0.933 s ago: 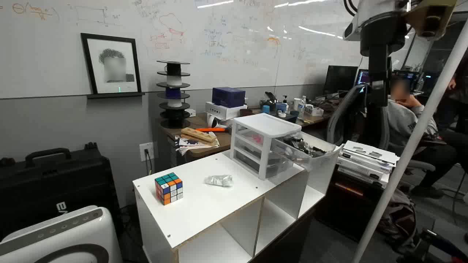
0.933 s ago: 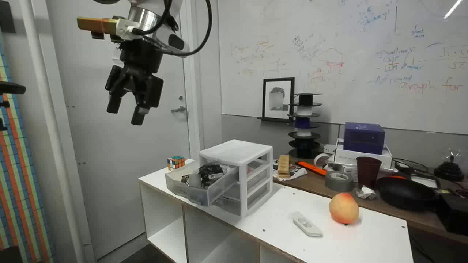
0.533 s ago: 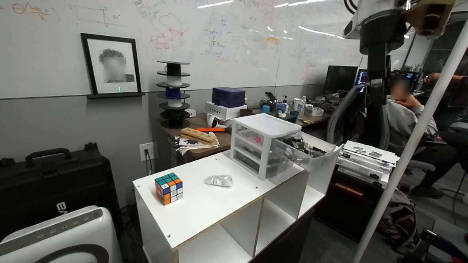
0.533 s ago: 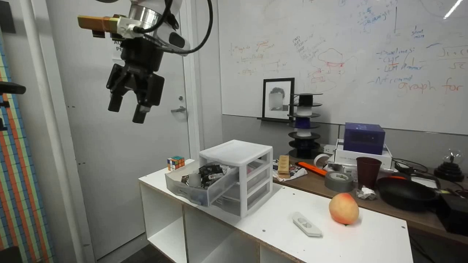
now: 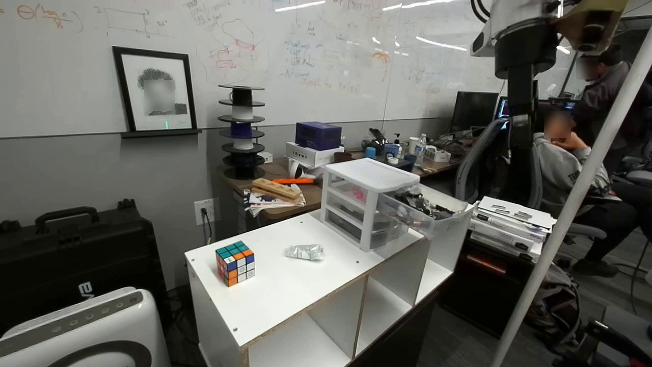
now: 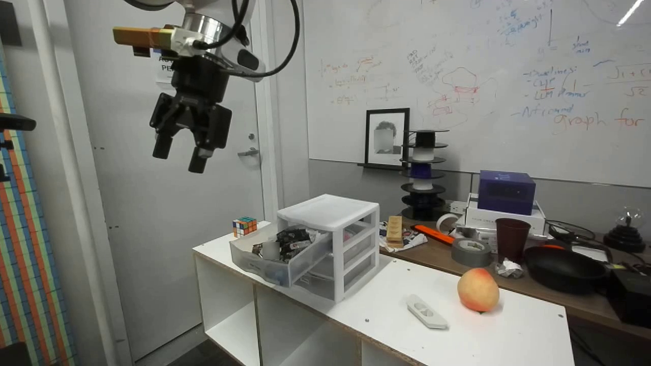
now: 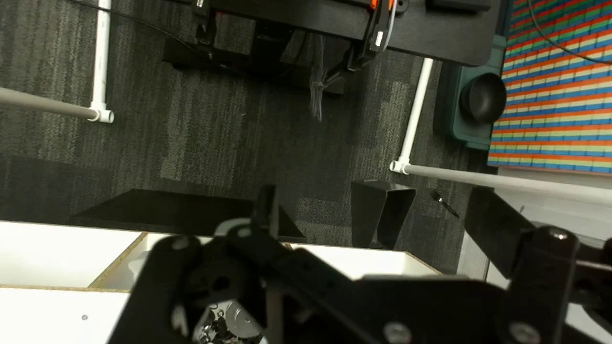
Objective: Put the two white objects into the drawer then close the drawer.
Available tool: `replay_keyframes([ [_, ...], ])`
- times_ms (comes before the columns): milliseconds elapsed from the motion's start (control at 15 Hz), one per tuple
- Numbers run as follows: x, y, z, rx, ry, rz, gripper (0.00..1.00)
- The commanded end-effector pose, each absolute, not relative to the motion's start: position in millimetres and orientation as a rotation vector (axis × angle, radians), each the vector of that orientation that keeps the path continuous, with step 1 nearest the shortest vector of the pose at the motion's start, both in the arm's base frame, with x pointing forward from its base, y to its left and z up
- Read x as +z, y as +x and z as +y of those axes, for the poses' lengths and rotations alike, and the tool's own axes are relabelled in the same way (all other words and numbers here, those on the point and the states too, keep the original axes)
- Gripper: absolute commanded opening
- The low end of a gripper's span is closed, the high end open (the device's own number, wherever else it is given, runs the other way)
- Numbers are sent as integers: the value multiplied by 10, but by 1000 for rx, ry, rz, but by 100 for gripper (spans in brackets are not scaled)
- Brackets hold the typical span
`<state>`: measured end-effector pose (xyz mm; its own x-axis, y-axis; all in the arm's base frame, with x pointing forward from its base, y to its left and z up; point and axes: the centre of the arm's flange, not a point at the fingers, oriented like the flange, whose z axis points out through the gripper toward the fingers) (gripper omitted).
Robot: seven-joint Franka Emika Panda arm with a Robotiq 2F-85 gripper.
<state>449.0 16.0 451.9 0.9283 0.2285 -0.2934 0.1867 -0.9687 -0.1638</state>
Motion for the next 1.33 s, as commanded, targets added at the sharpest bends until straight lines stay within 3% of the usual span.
replay_keyframes([
  [0,4628,5047,445,590,-2985,-559,100],
  [733,3678,6373,1762,636,-3030,-1313,100],
  [1267,2837,6777,2033,330,-3058,-1201,100],
])
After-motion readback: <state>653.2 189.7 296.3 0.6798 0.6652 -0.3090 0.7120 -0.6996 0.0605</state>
